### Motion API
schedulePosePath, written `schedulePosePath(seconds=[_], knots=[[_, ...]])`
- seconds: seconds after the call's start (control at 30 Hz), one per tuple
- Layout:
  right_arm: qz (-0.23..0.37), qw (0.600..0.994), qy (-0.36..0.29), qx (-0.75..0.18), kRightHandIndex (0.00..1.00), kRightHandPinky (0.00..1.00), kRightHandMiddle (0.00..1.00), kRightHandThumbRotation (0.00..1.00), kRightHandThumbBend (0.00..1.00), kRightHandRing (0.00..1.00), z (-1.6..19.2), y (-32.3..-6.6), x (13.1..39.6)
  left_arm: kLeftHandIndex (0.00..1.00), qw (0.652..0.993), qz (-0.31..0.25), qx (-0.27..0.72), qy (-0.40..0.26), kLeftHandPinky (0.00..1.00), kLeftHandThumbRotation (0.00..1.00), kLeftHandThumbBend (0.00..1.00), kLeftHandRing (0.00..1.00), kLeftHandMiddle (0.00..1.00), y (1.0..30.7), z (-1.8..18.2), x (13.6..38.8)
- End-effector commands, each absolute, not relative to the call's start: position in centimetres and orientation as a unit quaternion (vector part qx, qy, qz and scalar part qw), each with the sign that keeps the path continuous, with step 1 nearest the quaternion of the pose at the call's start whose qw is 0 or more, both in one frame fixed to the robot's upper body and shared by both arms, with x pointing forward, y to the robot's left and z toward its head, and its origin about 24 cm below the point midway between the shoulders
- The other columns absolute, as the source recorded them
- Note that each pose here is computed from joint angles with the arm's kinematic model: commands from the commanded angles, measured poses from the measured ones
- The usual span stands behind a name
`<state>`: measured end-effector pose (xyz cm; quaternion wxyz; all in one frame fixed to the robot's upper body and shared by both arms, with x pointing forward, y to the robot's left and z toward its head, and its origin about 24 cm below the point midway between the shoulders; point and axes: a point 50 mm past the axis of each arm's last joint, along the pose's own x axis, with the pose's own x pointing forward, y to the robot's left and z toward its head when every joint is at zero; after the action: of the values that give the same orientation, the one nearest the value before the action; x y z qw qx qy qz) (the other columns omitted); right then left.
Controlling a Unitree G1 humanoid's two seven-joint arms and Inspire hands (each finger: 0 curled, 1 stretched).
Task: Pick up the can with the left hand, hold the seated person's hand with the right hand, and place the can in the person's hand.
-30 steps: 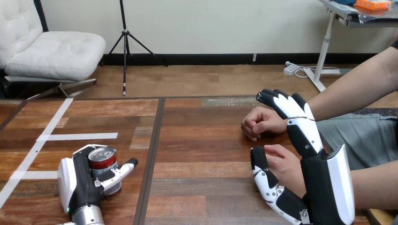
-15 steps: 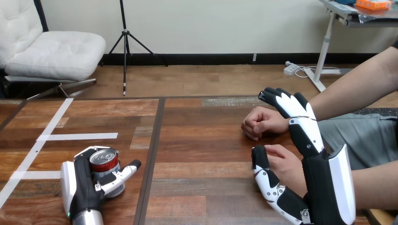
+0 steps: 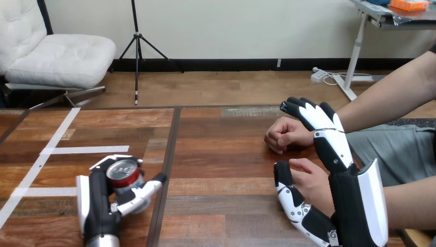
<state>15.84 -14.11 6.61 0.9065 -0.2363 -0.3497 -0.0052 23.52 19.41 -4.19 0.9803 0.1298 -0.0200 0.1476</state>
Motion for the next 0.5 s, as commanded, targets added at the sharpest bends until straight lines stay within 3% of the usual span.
schedulePosePath(seconds=[0.0,0.47], knots=[[-0.008,0.896,-0.384,-0.224,0.85,1.0,0.89,0.1,0.23,0.93,8.0,-14.1,16.5,0.46,0.978,0.118,0.083,-0.152,0.34,0.0,0.81,0.4,0.44,18.0,0.1,24.6],[-0.008,0.896,-0.384,-0.221,0.84,1.0,0.9,0.07,0.25,0.94,8.0,-14.2,16.7,0.46,0.968,0.091,0.044,-0.228,0.36,0.0,0.82,0.4,0.44,16.4,3.2,22.6]])
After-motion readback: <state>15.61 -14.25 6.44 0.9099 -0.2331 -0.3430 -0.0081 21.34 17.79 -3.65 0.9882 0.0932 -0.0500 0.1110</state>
